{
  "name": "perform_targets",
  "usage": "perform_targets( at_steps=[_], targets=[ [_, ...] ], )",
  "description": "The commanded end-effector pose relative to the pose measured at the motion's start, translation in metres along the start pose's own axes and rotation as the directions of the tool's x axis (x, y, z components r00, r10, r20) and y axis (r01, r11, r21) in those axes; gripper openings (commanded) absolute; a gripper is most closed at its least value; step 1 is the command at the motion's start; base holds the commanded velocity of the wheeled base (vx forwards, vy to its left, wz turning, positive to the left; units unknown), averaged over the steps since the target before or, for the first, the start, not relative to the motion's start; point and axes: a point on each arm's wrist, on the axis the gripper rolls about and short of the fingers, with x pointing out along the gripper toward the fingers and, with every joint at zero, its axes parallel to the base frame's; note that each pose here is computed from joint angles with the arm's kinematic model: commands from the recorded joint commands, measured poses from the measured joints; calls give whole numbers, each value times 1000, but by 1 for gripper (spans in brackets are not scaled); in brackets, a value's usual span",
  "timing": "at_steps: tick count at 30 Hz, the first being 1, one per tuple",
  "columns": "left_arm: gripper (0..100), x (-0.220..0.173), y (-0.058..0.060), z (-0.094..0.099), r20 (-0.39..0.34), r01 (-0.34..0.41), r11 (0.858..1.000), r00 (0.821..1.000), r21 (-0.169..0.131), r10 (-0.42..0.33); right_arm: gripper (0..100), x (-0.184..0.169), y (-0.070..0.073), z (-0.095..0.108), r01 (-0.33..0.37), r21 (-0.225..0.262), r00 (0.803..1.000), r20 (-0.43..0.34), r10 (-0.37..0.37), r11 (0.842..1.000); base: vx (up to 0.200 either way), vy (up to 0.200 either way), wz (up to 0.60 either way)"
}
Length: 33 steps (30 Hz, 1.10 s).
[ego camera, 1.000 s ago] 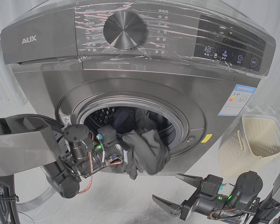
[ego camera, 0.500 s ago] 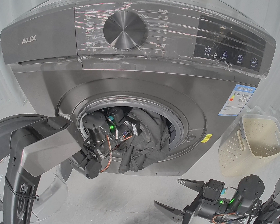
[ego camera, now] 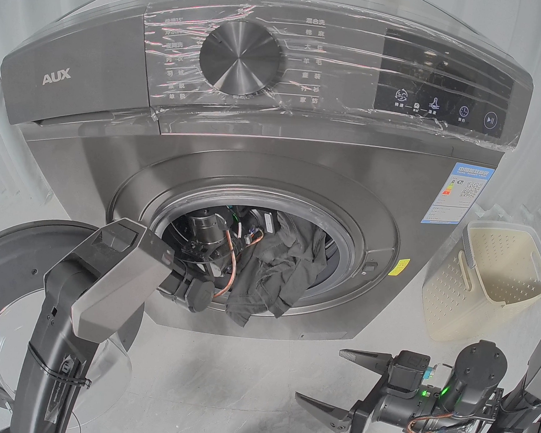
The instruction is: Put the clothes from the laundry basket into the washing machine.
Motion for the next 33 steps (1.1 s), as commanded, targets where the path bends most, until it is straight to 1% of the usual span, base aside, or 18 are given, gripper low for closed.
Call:
perform_targets(
  at_steps=[1, 3, 8, 10, 11, 12, 13, 15, 17, 19, 22, 24, 26, 28, 30, 31, 32, 33],
  targets=[
    [0, 30, 23, -4, 51, -104, 994, 993, 13, 103, 100, 3, 0, -5, 1, 1, 1000, -21, -1, 1000, 0, 0, 0],
    [0, 37, 29, -5, 66, -118, 993, 991, 16, 117, 100, 4, 0, -6, 1, 1, 1000, -26, -1, 1000, 0, 0, 0],
    [0, 39, 28, -5, 55, -117, 993, 992, 15, 117, 100, 4, -1, -5, 4, 1, 1000, -25, -4, 1000, 0, 0, 0],
    [0, 39, 26, -5, 53, -113, 993, 992, 14, 112, 100, 4, -1, -6, 5, 1, 1000, -27, -4, 1000, 0, 0, 0],
    [100, 39, 26, -5, 52, -113, 994, 992, 12, 112, 100, 4, -1, -6, 3, 1, 1000, -27, -3, 1000, 0, 0, 0],
    [100, 39, 26, -5, 52, -113, 994, 992, 12, 112, 100, 4, -1, -6, 3, 1, 1000, -27, -3, 1000, 0, 0, 0],
    [100, 38, 24, -4, 50, -114, 993, 992, 4, 114, 100, 4, -1, -6, 5, 1, 1000, -28, -5, 1000, 0, 0, 0],
    [100, 34, 23, -7, 17, -123, 992, 992, 3, 123, 100, 4, -1, -7, 5, 1, 999, -31, -5, 1000, 0, 0, 0],
    [100, 22, 22, -1, -49, -122, 992, 991, 9, 122, 100, 5, -1, -7, 5, 1, 999, -33, -5, 1000, 0, 0, 0],
    [100, 7, 20, 3, -135, -109, 994, 985, 11, 109, 100, 5, -1, -7, 5, 1, 999, -33, -5, 1000, 0, 0, 0],
    [100, -14, 13, 7, -242, -66, 998, 968, 6, 66, 100, 5, -2, -7, 7, 2, 999, -31, -7, 1000, 0, 0, 0],
    [100, -29, 10, 6, -322, -43, 999, 946, 5, 42, 100, 5, -1, -7, 5, 1, 999, -33, -5, 1000, 0, 0, 0],
    [100, -39, 4, 2, -375, -20, 1000, 927, 1, 19, 100, 5, -1, -7, 4, 1, 999, -33, -4, 1000, 0, 0, 0],
    [100, -45, 0, -4, -400, 4, 1000, 917, -2, -5, 100, 5, -1, -7, 4, 1, 999, -33, -4, 1000, 0, 0, 0],
    [100, -47, -1, -8, -413, 8, 1000, 911, 0, -7, 100, 5, -1, -8, 4, 1, 999, -36, -4, 1000, 0, 0, 0],
    [100, -49, -1, -12, -427, 11, 1000, 904, 4, -8, 100, 5, -1, -8, 3, 1, 999, -39, -3, 1000, 0, 0, 0],
    [100, -49, -2, -12, -427, 14, 1000, 904, 4, -11, 100, 5, -1, -8, 3, 1, 999, -39, -3, 1000, 0, 0, 0],
    [100, -50, -5, -20, -441, 21, 1000, 897, 5, -16, 100, 6, -1, -9, 3, 1, 999, -39, -3, 1000, 0, 0, 0]
  ],
)
